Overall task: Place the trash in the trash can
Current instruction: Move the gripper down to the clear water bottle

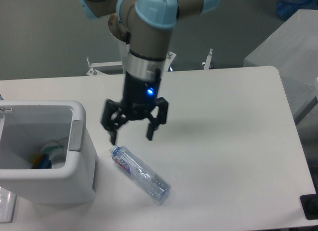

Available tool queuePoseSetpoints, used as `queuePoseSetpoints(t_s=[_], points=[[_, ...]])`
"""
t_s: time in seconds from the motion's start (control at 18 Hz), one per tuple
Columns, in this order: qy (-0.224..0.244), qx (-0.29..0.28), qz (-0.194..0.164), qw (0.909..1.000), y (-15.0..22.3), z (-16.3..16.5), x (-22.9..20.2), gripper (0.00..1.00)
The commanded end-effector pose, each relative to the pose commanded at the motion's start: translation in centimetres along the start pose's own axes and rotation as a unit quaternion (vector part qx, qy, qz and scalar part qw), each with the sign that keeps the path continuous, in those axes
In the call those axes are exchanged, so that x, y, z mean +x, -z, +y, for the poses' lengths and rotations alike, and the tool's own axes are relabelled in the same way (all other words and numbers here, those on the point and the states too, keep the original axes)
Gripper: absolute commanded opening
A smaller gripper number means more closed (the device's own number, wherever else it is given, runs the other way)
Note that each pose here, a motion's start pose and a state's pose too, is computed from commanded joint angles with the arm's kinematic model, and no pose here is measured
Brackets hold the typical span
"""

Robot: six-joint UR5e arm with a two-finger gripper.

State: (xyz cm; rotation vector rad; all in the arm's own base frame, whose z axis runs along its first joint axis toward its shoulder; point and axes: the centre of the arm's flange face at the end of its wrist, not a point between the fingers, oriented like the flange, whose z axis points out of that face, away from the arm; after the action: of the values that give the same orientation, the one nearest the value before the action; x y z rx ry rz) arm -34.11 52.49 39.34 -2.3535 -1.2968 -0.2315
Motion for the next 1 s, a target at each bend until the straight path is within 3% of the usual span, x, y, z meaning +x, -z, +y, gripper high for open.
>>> queuePoseSetpoints(t_s=[0.28,0.39,1.0], points=[[0.026,-0.045,-0.012,0.9986,-6.4,-0.6,-2.2,1.0],[0.032,-0.058,-0.033,0.9973,-9.0,-0.9,-3.3,1.0],[0.026,-0.081,-0.098,0.9916,-16.5,-2.8,-6.0,1.0]])
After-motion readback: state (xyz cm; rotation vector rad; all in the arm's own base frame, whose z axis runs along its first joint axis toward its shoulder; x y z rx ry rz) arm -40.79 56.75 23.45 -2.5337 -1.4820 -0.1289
